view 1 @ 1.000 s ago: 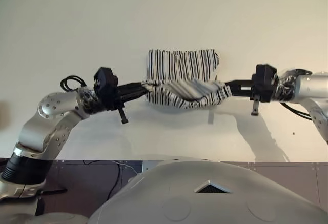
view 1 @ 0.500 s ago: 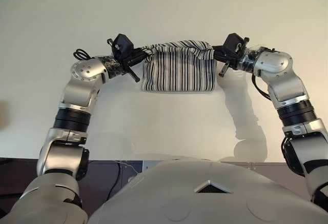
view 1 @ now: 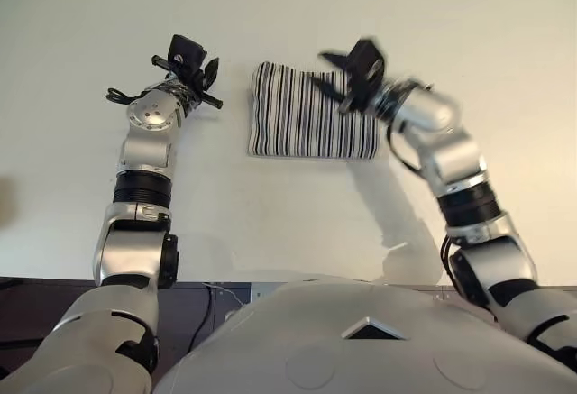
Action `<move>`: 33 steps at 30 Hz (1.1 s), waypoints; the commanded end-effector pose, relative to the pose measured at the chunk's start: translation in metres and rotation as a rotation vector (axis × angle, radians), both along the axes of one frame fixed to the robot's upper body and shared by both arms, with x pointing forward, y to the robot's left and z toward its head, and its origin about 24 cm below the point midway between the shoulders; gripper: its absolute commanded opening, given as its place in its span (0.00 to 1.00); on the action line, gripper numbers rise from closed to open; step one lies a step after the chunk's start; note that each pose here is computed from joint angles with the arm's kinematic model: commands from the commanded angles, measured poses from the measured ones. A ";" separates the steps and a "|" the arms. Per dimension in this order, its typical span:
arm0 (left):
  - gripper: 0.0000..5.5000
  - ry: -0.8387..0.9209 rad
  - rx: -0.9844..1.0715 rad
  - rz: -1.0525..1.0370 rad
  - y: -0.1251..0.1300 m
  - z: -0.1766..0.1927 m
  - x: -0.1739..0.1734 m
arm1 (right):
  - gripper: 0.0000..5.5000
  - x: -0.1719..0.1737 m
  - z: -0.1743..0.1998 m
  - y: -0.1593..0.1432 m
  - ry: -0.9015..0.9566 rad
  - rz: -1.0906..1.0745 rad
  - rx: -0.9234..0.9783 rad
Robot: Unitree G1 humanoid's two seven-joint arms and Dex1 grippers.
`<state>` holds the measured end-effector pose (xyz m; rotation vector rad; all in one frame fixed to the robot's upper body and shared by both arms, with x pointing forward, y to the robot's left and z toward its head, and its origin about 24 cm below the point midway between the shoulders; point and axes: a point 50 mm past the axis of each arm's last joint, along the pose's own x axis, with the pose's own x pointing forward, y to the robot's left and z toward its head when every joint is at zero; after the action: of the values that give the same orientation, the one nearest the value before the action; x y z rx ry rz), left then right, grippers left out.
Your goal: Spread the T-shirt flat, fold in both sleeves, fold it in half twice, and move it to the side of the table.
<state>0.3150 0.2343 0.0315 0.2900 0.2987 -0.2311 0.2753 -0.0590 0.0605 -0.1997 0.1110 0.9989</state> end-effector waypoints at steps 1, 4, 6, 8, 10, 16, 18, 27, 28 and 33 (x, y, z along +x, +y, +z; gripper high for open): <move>0.20 -0.106 -0.148 0.248 -0.003 0.009 -0.004 | 0.33 -0.008 -0.039 0.004 0.170 -0.124 -0.143; 0.20 -0.093 -0.180 0.365 -0.004 -0.001 -0.012 | 0.33 -0.010 -0.060 -0.001 0.369 -0.225 -0.204; 0.20 -0.071 -0.177 0.393 -0.005 -0.009 -0.016 | 0.33 -0.004 -0.062 -0.008 0.473 -0.314 -0.184; 0.20 -0.076 -0.176 0.422 -0.003 -0.010 -0.018 | 0.33 0.015 -0.054 -0.026 0.493 -0.467 -0.109; 0.20 -0.091 -0.175 0.470 0.003 -0.008 -0.019 | 0.33 0.050 -0.045 -0.079 0.413 -0.871 -0.037; 0.20 -0.136 -0.218 0.548 -0.006 -0.006 -0.013 | 0.33 0.048 -0.048 -0.234 0.461 -1.750 0.101; 0.20 -0.136 -0.242 0.542 -0.021 -0.008 -0.011 | 0.33 0.048 -0.048 -0.240 0.421 -1.716 0.076; 0.20 -0.525 -0.280 0.496 -0.065 0.086 0.009 | 0.33 0.084 0.067 -0.067 -0.351 -0.991 0.303; 0.20 -0.564 -0.287 0.458 -0.075 0.100 0.013 | 0.33 0.076 0.080 -0.036 -0.394 -0.917 0.337; 0.20 -0.538 -0.233 0.316 -0.106 0.105 0.029 | 0.33 0.057 0.080 0.036 -0.429 -0.763 0.278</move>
<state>0.3411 0.1327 0.1432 0.0191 -0.2578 0.1505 0.3352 -0.0285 0.1473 -0.0573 -0.3575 0.1969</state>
